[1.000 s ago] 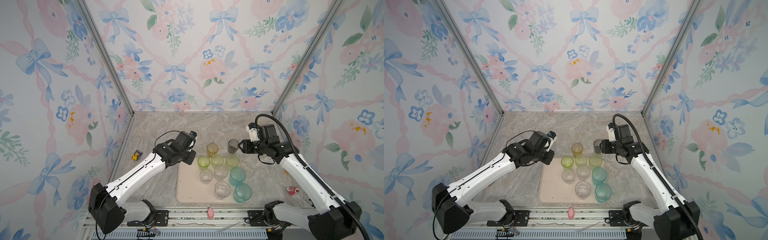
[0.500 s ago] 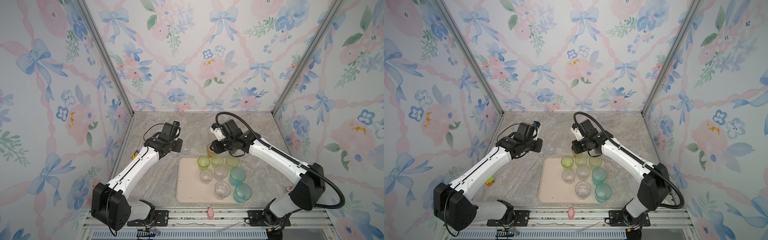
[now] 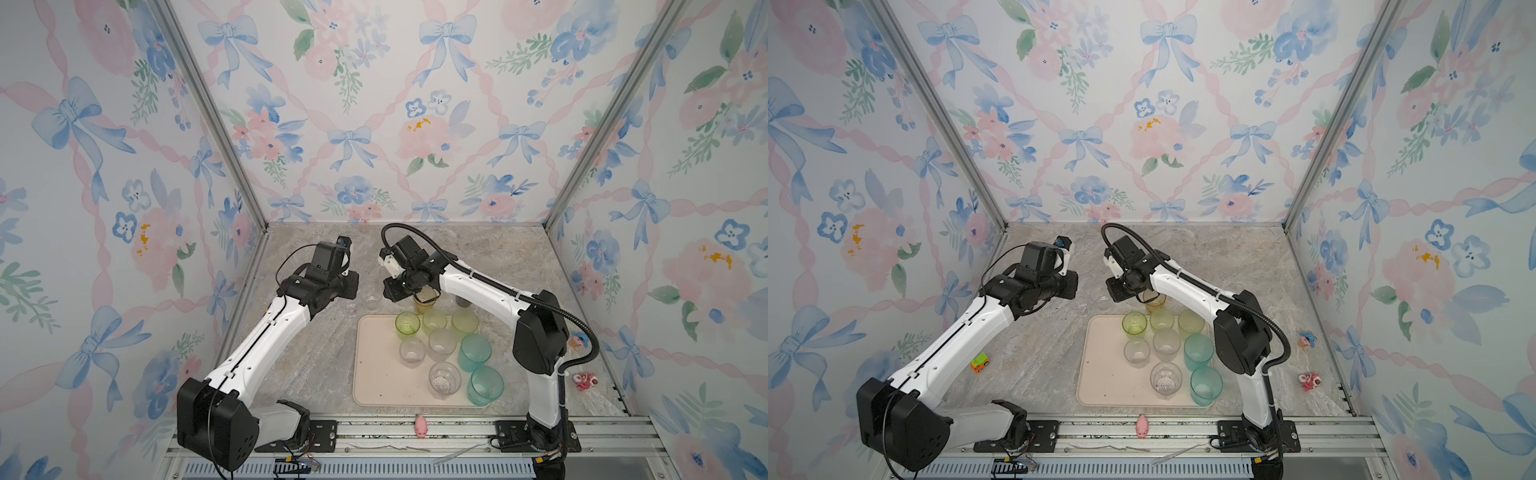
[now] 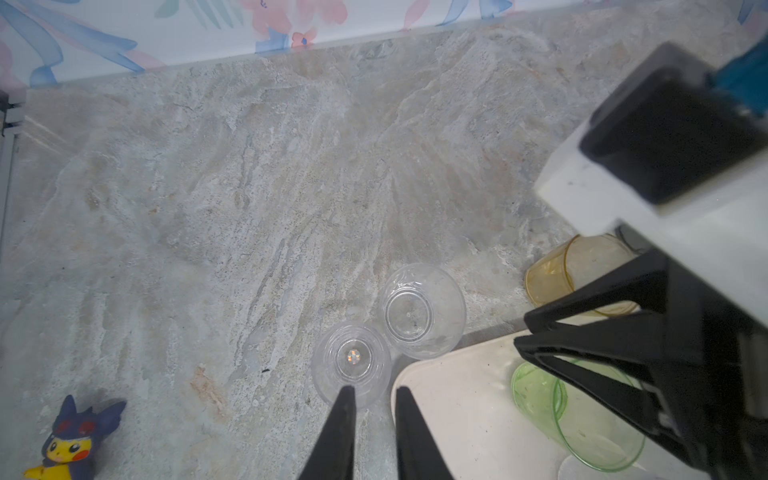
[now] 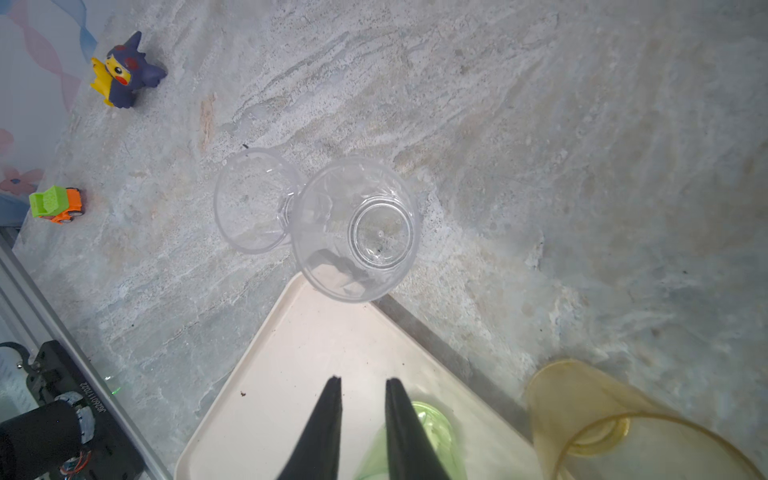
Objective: Place the glasses into the tray
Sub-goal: 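Raise the left gripper off the tray while the right gripper moves toward the clear cups, then lower the right gripper onto the clear faceted cup and close it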
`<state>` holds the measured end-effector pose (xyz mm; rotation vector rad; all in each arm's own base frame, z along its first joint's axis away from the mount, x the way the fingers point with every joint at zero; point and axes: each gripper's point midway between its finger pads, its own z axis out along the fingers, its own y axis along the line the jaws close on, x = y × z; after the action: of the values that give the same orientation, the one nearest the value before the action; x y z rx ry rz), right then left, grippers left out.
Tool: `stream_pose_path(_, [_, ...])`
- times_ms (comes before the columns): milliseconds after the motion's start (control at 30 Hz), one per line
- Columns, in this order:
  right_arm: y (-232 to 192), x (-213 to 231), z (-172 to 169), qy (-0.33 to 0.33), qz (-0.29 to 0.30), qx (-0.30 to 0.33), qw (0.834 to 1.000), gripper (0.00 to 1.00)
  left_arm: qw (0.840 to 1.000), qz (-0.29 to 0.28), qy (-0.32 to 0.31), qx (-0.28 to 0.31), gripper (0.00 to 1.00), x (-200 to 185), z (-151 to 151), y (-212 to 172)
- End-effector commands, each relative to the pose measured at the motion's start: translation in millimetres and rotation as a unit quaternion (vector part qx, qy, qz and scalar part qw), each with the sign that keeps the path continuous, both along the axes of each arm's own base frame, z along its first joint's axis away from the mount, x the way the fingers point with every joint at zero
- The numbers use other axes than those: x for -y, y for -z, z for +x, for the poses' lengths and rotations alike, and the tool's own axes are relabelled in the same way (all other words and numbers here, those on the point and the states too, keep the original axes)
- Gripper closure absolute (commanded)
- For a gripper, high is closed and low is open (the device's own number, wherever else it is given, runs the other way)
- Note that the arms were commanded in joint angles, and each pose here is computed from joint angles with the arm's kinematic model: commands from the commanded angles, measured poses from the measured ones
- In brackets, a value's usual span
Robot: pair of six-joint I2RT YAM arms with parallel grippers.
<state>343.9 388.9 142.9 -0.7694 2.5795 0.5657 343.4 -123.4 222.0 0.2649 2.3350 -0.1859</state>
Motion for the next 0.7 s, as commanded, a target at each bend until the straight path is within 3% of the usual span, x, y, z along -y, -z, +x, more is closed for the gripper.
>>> stream_pose_path(0, [7, -5, 3, 0.005, -0.018, 0.001, 1.000, 0.77, 1.000, -0.007, 0.014, 0.017, 0.79, 1, -4, -9])
stream_pose_path(667, [40, -22, 36, 0.034, -0.050, 0.011, 0.998, 0.76, 0.999, -0.017, 0.016, 0.033, 0.77, -6, -11, -15])
